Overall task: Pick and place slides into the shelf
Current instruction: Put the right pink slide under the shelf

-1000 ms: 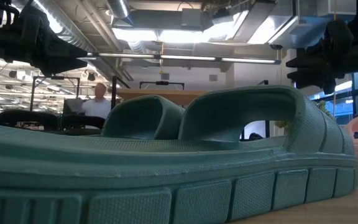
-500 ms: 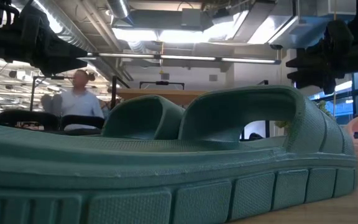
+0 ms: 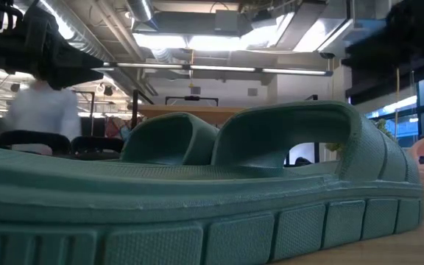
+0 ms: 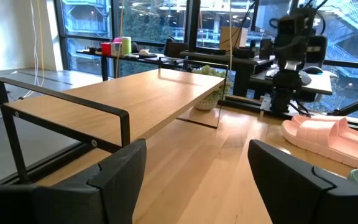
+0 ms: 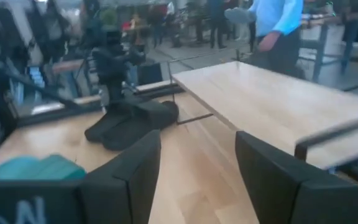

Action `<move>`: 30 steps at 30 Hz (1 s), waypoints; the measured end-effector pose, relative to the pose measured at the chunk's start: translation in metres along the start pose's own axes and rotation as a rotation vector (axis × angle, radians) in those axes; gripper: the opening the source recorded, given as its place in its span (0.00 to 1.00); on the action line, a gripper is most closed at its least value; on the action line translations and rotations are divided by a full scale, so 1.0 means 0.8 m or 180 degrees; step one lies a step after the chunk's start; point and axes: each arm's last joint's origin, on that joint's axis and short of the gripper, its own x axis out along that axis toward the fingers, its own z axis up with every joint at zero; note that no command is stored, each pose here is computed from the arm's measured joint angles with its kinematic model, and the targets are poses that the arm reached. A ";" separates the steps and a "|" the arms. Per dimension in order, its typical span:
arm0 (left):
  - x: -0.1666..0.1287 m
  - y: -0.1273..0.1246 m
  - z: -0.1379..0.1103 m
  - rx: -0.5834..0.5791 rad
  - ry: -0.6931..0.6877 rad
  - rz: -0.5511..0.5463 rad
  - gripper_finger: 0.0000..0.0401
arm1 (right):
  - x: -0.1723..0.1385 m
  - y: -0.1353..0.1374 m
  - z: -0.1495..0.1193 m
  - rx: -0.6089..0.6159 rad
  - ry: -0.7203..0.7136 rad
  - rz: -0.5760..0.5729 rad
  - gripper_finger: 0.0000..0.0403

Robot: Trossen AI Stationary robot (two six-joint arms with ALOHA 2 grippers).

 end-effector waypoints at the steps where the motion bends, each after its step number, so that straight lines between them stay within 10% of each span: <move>1: 0.000 0.000 0.000 0.0045 -0.0001 0.0001 0.68 | 0.002 0.003 0.010 -0.0090 0.0015 0.0029 0.52; 6: 0.000 0.000 0.000 0.0101 -0.0001 0.0001 0.68 | 0.023 0.021 0.070 -0.0462 0.0397 0.0142 0.52; 12: 0.000 0.000 0.000 0.0099 0.0000 0.0001 0.68 | 0.068 0.056 0.103 -0.0535 0.1932 0.0126 0.52; 21: 0.000 0.000 0.000 0.0097 0.0000 0.0001 0.68 | 0.099 0.146 0.060 -0.0326 0.4199 -0.0443 0.52; 30: 0.000 0.000 0.000 0.0125 0.0000 0.0001 0.68 | 0.048 0.242 0.001 -0.0154 0.4679 -0.1005 0.52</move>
